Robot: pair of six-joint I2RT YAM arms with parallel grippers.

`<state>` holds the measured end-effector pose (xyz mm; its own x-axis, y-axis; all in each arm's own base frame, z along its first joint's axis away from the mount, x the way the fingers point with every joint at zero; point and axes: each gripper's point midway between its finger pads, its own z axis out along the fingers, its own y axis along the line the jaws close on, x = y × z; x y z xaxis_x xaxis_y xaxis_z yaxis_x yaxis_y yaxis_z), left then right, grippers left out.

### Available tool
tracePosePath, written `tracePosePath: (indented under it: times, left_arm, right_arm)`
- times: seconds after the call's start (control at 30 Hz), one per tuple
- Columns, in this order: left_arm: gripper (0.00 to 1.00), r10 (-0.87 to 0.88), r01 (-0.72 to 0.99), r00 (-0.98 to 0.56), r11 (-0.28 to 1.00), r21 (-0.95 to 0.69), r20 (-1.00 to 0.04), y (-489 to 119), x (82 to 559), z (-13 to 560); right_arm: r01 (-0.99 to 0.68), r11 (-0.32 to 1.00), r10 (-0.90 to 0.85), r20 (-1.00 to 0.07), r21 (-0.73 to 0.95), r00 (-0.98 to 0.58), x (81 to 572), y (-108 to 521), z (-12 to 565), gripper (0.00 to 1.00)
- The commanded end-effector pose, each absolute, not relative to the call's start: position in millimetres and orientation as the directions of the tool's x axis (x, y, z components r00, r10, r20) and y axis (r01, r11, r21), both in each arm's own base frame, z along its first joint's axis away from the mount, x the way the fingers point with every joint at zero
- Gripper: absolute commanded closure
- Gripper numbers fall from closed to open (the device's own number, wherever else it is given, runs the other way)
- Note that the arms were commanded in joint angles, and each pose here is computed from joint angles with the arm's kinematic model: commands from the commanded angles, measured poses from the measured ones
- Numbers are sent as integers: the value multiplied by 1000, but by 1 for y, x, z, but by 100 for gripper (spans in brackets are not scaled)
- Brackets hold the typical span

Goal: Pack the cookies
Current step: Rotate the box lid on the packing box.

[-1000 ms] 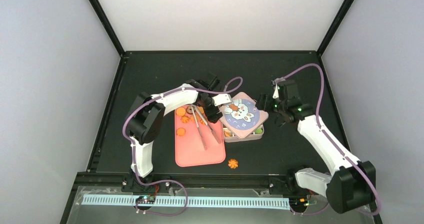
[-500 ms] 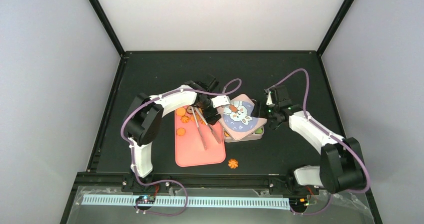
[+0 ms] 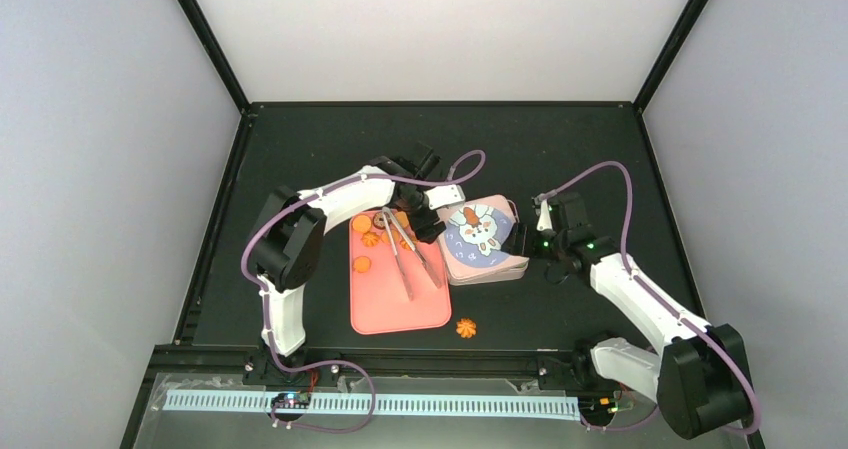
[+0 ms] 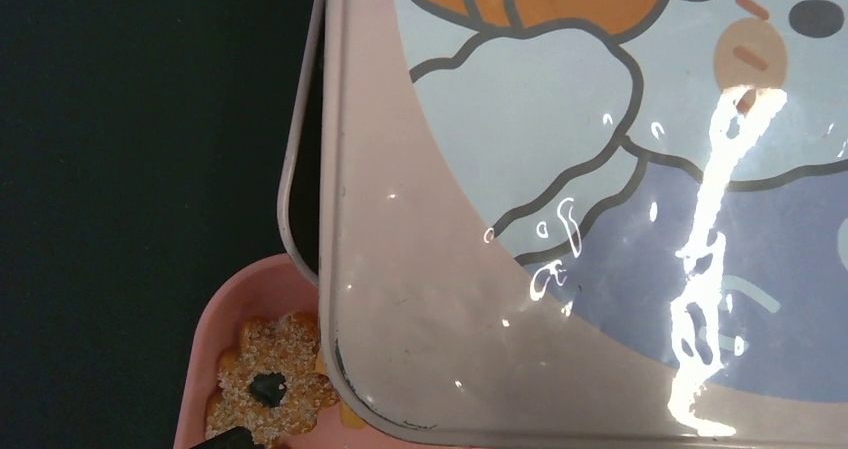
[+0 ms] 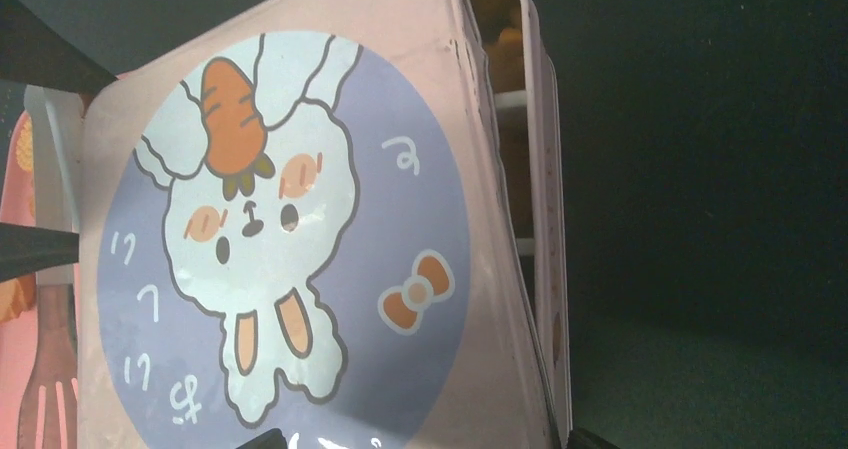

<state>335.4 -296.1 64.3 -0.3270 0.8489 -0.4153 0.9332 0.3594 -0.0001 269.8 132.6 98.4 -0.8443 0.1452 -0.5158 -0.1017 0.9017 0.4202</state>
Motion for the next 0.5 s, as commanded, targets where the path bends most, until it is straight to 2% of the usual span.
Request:
tracePosePath:
  times: [0.0, 0.2, 0.47]
  left_arm:
    - [9, 849, 939, -310, 344, 2, -428, -306, 339, 74]
    - [9, 847, 938, -304, 345, 17, -435, -305, 340, 84]
    - [9, 838, 935, -315, 355, 7, -446, -300, 333, 99]
  right_arm:
    - [-116, 901, 125, -506, 418, -854, 260, 132, 97, 26]
    - [-140, 905, 113, -542, 402, -833, 261, 130, 114, 25]
    - [-116, 935, 110, -584, 335, -804, 285, 124, 135, 23]
